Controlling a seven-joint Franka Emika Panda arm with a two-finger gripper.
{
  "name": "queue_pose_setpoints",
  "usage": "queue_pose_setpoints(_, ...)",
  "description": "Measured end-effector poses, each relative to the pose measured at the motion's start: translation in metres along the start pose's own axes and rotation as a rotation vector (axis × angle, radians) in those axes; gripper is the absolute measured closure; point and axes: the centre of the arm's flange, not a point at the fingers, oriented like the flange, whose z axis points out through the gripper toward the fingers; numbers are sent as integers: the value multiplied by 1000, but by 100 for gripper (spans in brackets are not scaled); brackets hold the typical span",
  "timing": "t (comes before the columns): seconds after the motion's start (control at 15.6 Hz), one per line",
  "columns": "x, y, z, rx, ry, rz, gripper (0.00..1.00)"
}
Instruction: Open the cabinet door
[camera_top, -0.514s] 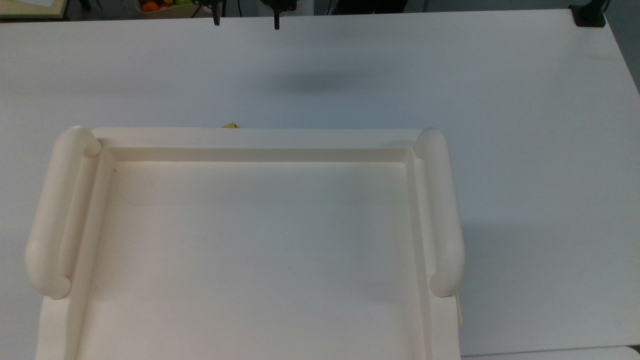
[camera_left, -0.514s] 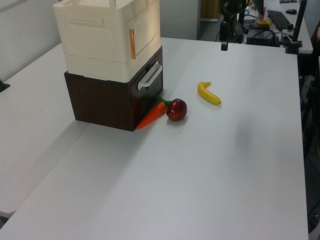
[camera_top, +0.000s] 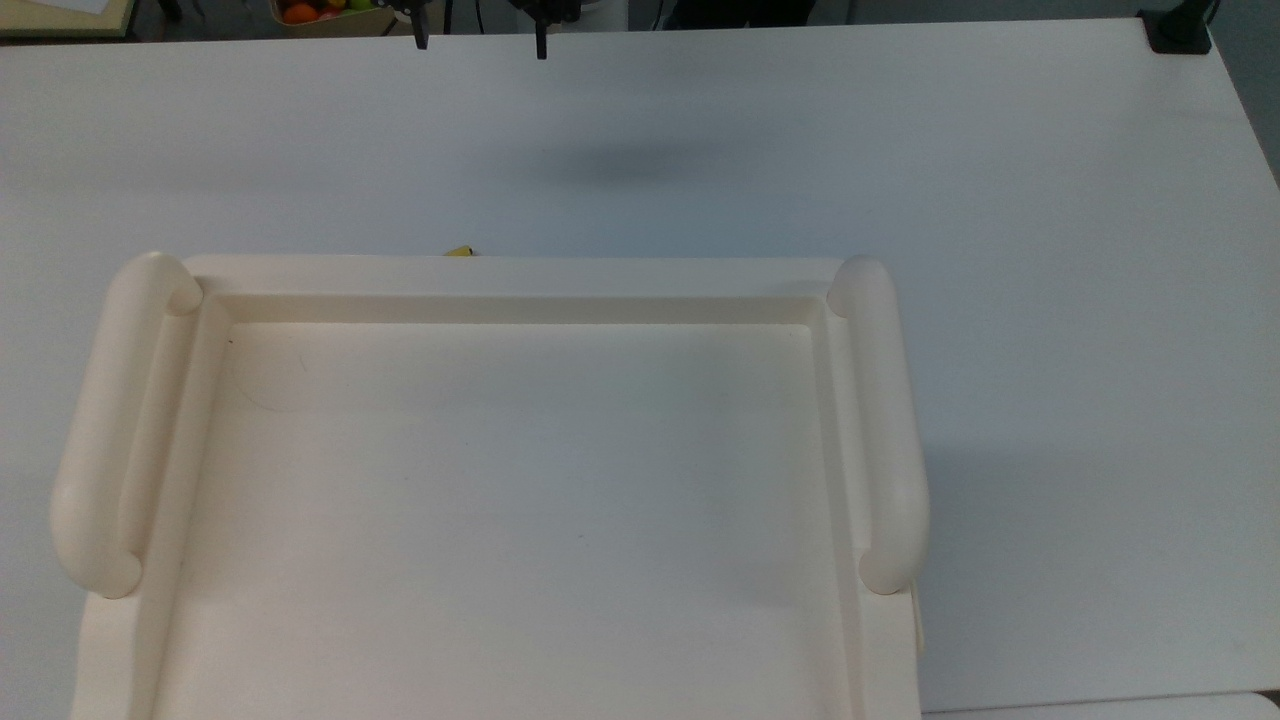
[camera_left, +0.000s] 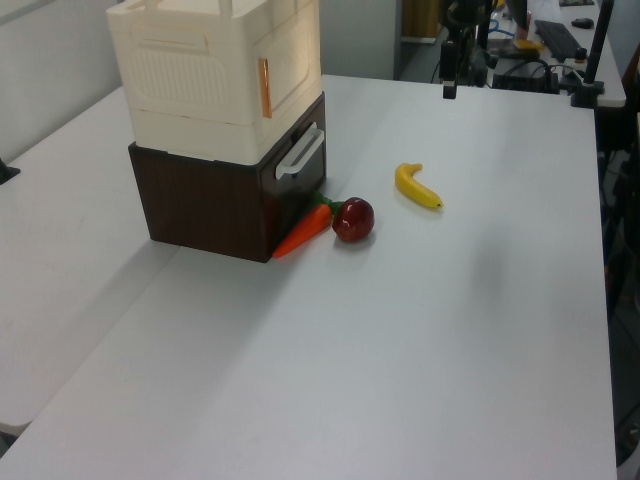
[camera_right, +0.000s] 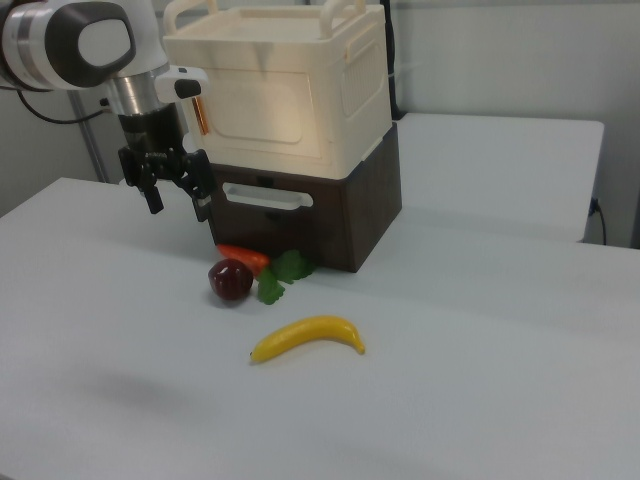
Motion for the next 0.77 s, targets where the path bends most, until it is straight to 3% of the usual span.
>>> queue_pose_setpoints(0.51,3,-3,-5,0,12,-4,0)
queue_pose_setpoints(0.77,12,-10,-34,3,84,-15,0)
